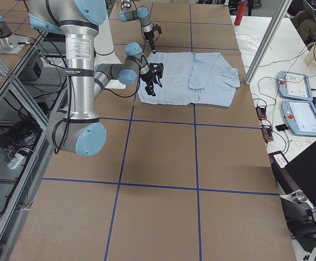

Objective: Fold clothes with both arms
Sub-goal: 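Move both grippers down to the shirt hem nearest the robot, then grasp the hem corners nearest the robot with both grippers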

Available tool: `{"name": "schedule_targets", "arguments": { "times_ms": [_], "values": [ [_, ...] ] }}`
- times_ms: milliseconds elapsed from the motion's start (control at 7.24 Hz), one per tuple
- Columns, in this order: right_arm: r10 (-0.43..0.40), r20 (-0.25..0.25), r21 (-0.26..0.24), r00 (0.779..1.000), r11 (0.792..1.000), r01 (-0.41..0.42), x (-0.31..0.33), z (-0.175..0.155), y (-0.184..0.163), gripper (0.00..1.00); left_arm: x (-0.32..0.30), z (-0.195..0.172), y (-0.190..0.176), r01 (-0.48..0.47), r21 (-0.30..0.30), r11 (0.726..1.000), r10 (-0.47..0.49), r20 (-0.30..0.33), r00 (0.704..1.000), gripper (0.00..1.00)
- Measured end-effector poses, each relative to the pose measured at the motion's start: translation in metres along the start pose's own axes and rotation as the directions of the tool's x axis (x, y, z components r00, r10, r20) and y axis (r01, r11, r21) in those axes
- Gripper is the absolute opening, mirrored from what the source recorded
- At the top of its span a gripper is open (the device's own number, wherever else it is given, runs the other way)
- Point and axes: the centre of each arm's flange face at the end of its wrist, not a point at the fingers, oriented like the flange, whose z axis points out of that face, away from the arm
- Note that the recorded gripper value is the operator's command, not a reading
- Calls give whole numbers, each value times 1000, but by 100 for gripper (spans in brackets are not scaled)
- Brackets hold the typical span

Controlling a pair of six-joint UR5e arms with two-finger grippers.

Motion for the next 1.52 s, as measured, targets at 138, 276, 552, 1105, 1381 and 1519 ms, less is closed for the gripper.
{"name": "schedule_targets", "arguments": {
  "times_ms": [138, 276, 552, 1105, 1381, 1519],
  "values": [
    [-1, 0, -1, 1000, 1000, 1, 0, 0, 1, 100, 1, 1, 4, -4, -6, 1000, 4, 1, 1000, 36],
    [-1, 0, -2, 1000, 1000, 1, 0, 0, 1, 100, 1, 1, 7, -9, -12, 1000, 9, 1, 1000, 29],
    [-3, 1, -4, 1000, 1000, 3, -1, 0, 2, 100, 2, 2, 14, -16, -22, 1000, 16, 1, 1000, 0],
    [-15, 14, -13, 1000, 1000, 15, 6, 5, 17, 100, 11, -5, 15, -17, -25, 1000, 16, -23, 1000, 0],
    [-18, 46, 0, 999, 1000, 18, 34, 12, 35, 98, 25, -9, 15, -9, -23, 1000, 8, -52, 999, 0],
    [-9, 43, 16, 999, 1000, 9, 46, 21, 47, 96, 31, -11, 15, -5, -22, 1000, 4, -65, 998, 0]
  ]
}}
